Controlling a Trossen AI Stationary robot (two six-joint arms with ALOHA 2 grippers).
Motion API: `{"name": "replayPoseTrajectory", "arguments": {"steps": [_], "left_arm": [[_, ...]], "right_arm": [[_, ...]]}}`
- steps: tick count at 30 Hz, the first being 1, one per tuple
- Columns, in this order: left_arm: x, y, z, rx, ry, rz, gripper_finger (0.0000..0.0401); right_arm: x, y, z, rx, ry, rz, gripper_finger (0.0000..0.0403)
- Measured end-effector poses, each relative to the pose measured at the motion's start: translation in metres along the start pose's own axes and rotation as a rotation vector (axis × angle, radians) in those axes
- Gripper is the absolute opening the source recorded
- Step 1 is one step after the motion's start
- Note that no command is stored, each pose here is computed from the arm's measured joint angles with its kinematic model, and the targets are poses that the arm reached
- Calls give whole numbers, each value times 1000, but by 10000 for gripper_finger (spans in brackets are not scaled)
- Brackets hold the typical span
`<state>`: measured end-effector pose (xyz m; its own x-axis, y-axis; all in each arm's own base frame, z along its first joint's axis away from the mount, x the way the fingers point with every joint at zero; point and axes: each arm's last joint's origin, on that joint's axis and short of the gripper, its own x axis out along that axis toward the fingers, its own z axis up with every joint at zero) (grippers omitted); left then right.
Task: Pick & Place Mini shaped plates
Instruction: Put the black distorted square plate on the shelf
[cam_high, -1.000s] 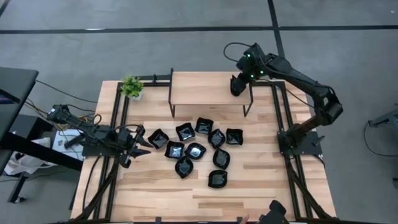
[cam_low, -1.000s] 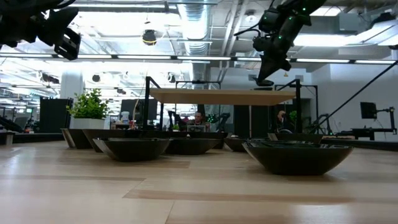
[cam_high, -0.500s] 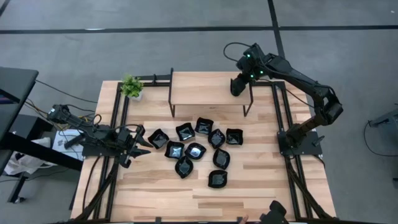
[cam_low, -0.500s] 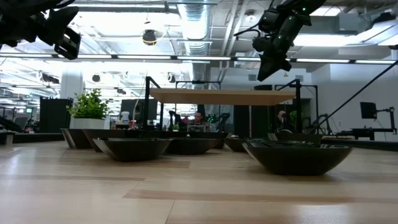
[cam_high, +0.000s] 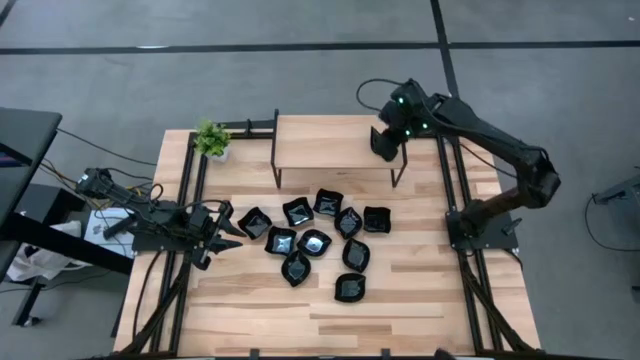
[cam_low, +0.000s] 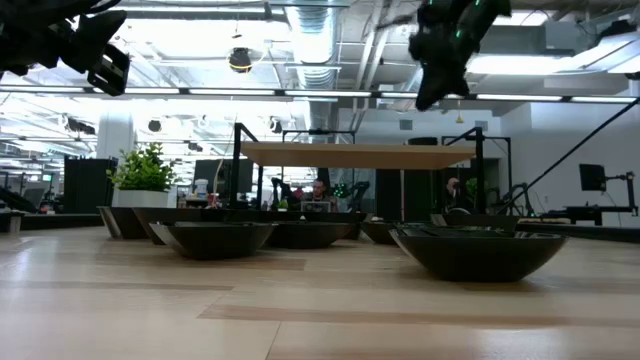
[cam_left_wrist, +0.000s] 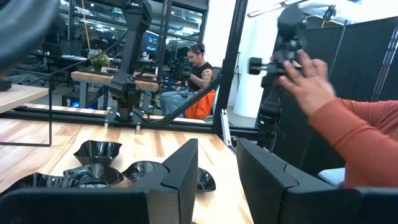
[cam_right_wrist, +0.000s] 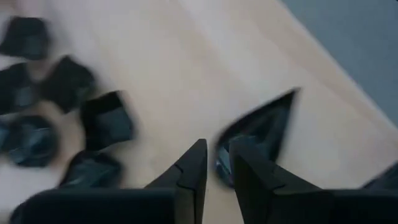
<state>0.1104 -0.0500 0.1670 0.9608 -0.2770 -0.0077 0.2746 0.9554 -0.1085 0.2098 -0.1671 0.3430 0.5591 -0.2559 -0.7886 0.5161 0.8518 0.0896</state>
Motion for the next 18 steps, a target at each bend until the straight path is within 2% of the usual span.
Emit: {"name": "replayPoseTrajectory", "arguments": {"steps": [3, 6, 12, 18], "left_arm": [[0, 0, 0, 0, 0, 0, 112], [0, 0, 0, 0, 0, 0, 112], [0, 0, 0, 0, -1, 0, 112], [0, 0, 0, 0, -1, 0, 112]], "right_arm": [[-12, 32, -6, -53, -49, 48, 66], [-12, 67, -27, -98, -92, 98, 66], [14, 141, -93, -151, -170, 169, 66], [48, 205, -167, -254, -264, 177, 66]]}}
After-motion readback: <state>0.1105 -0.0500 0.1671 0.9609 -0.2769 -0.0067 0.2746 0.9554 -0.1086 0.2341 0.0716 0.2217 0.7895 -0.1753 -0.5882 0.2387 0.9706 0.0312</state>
